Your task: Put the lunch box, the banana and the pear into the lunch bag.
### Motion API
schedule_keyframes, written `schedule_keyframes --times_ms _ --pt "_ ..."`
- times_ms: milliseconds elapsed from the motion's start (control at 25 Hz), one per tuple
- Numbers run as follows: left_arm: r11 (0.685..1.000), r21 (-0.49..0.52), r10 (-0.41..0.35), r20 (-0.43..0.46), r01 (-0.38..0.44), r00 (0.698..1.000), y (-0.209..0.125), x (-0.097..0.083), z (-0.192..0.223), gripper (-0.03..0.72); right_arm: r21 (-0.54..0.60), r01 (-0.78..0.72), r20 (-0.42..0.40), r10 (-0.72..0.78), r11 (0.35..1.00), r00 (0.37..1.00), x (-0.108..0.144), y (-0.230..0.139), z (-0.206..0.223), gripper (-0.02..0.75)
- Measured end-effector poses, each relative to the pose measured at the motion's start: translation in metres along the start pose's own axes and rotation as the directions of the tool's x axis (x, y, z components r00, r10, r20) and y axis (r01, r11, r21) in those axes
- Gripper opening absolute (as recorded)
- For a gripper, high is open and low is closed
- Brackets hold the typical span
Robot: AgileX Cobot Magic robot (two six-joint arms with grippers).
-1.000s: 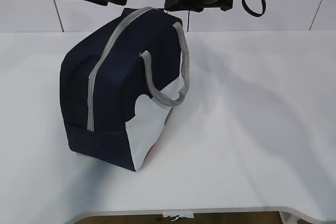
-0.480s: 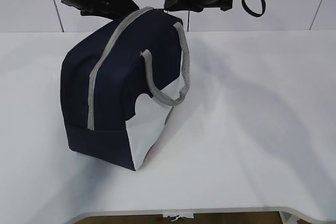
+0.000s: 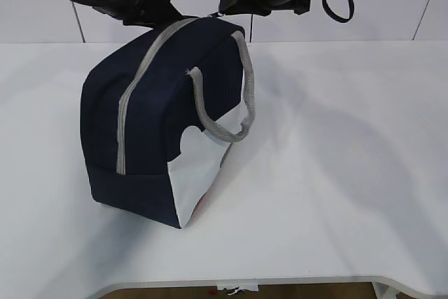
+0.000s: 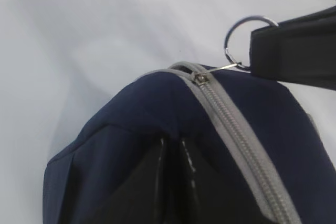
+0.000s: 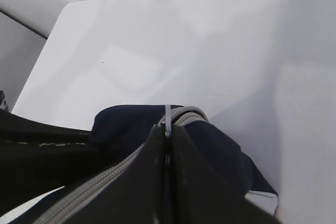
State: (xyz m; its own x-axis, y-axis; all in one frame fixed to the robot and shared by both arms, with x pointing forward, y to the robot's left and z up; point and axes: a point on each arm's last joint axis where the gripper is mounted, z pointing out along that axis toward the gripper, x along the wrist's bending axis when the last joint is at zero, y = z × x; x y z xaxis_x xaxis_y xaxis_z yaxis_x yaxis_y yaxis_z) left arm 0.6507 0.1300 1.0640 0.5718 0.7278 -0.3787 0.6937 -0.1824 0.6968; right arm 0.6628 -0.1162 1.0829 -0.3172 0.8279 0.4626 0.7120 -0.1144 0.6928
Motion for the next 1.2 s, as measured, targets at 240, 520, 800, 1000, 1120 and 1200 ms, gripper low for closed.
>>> schedule_keyframes --times_ms 240,520,800,1000,1120,1200 --pt "0.997 0.01 0.081 0.016 -0.081 0.997 0.01 -0.005 -0.006 0.008 0.0 0.012 0.0 -0.012 1.0 1.0 0.0 0.0 0.0 -0.01" --pt "0.965 0.042 0.255 0.079 -0.259 0.964 0.029 -0.021 -0.028 0.008 -0.027 0.033 0.005 -0.033 0.999 0.999 0.0 0.002 0.0 -0.01" --pt "0.938 0.058 0.337 0.084 -0.342 0.938 0.031 -0.023 -0.032 0.008 -0.079 0.053 0.014 -0.053 0.995 0.999 -0.001 0.007 0.0 -0.01" --pt "0.92 0.084 0.375 0.103 -0.384 0.921 0.028 -0.024 -0.033 0.007 -0.145 0.061 0.029 -0.057 0.988 0.998 -0.002 0.013 -0.001 -0.01" --pt "0.913 0.095 0.387 0.106 -0.396 0.916 0.028 -0.024 -0.034 0.007 -0.143 0.064 0.034 -0.06 0.988 0.998 -0.004 0.012 0.002 -0.01" --pt "0.912 0.099 0.388 0.11 -0.399 0.915 0.027 -0.024 -0.034 0.006 -0.14 0.068 0.039 -0.063 0.988 0.997 -0.006 0.011 0.006 -0.01"
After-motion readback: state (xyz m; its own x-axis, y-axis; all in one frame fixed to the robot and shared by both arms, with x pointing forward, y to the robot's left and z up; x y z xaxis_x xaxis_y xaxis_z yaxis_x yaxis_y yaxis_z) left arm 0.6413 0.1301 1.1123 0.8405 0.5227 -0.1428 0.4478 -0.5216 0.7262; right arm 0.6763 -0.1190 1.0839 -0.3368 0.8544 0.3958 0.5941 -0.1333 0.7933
